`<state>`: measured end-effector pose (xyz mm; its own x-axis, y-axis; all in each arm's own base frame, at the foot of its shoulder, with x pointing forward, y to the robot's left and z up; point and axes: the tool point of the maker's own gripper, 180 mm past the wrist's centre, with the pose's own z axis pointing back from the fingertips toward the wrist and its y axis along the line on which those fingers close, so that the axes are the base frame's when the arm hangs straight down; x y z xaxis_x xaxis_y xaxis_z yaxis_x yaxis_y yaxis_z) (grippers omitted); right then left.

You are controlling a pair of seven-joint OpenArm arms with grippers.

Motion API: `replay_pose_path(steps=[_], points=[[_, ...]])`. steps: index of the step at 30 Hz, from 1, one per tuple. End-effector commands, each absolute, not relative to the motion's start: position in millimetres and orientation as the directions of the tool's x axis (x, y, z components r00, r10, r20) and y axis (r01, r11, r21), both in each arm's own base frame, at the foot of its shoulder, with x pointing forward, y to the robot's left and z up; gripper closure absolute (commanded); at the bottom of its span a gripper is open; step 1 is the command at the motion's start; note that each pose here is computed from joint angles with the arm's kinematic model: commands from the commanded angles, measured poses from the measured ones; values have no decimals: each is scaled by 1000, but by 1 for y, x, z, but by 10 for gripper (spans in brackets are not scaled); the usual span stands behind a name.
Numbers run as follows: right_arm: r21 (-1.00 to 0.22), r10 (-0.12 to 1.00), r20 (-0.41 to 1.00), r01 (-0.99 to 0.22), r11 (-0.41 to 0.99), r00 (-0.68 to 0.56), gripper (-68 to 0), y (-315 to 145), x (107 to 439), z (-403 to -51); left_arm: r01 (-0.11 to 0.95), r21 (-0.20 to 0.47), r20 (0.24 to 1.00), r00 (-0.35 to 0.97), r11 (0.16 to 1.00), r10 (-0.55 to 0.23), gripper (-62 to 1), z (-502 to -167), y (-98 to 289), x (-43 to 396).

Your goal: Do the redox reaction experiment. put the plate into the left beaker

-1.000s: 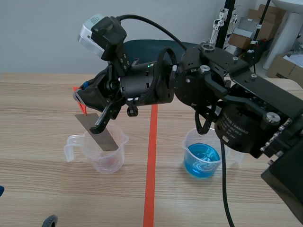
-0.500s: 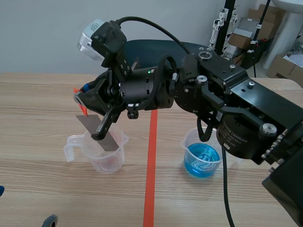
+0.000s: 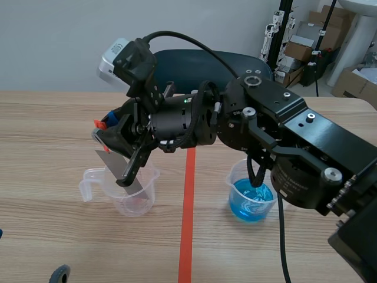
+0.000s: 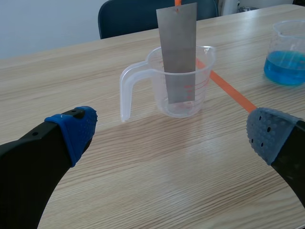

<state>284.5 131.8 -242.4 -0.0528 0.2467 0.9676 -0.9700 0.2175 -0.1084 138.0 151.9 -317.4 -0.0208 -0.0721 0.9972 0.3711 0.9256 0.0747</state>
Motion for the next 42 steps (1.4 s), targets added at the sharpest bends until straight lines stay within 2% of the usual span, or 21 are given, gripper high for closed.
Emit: replay_pose_path(steps=[1,3,4,42], points=[[-131,217,973,-968,216,-83,-446,134,289,-227,371,77,997,-47,926,-64,-623,-311,152,140],[-125,202,976,-963,237,-77,-664,133,293,-225,371,77,997,-47,926,-64,-623,-311,152,140],[-127,199,977,-958,258,-76,-679,132,296,-223,371,77,997,-46,925,-64,-623,-311,152,140],[-137,203,976,-949,286,-79,-679,130,302,-222,371,77,997,-46,926,-64,-623,-311,152,140]])
